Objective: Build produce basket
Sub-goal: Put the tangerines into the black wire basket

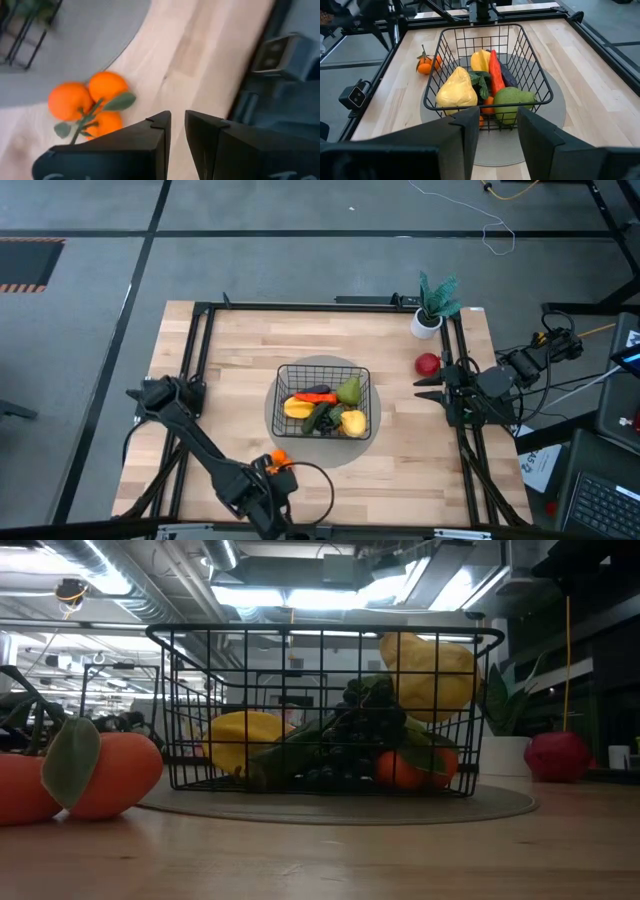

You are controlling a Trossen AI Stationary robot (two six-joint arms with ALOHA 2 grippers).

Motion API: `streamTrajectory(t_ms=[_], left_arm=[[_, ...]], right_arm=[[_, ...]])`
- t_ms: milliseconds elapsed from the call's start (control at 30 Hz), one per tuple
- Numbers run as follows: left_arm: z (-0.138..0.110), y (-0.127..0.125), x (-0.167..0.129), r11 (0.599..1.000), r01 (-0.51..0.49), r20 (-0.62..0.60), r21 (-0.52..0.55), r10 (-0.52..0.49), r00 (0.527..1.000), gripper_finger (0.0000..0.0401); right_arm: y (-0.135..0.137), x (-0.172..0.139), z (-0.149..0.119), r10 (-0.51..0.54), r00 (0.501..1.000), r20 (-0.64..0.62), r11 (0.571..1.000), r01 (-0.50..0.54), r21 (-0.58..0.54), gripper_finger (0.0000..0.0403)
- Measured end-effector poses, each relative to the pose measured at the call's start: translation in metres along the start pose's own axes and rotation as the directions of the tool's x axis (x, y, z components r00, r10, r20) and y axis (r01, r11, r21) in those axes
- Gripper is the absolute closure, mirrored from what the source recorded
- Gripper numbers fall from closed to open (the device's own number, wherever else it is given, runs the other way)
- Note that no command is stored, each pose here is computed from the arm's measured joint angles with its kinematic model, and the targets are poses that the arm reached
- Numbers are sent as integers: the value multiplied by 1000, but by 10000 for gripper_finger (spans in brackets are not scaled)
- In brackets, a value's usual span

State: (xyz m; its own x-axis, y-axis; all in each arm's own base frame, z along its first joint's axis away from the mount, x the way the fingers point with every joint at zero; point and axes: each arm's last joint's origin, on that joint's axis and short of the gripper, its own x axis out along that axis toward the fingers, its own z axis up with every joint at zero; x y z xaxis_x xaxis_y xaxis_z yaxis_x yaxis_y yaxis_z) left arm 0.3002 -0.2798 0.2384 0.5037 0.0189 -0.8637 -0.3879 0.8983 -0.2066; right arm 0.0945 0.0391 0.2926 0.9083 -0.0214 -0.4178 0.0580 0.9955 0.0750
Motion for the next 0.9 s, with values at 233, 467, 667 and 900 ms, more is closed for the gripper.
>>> streamTrajectory(t_ms=[233, 467, 667, 900], left_arm=[[0, 14, 17, 983, -132, -118, -130, 117, 986, 357], [25, 13, 27, 970, -41, -64, -241, 26, 998, 357], [44, 18, 34, 974, 24, -86, -226, -44, 995, 357], [45, 22, 35, 974, 9, -152, -225, -45, 987, 332]], right_arm=[[0, 0, 0, 0, 1000, 0, 1000, 0, -2, 279], [0, 0, 0, 0, 1000, 0, 1000, 0, -2, 279], [0, 0, 0, 0, 1000, 0, 1000, 0, -2, 279], [0, 0, 0, 0, 1000, 0, 1000, 0, -2, 279]])
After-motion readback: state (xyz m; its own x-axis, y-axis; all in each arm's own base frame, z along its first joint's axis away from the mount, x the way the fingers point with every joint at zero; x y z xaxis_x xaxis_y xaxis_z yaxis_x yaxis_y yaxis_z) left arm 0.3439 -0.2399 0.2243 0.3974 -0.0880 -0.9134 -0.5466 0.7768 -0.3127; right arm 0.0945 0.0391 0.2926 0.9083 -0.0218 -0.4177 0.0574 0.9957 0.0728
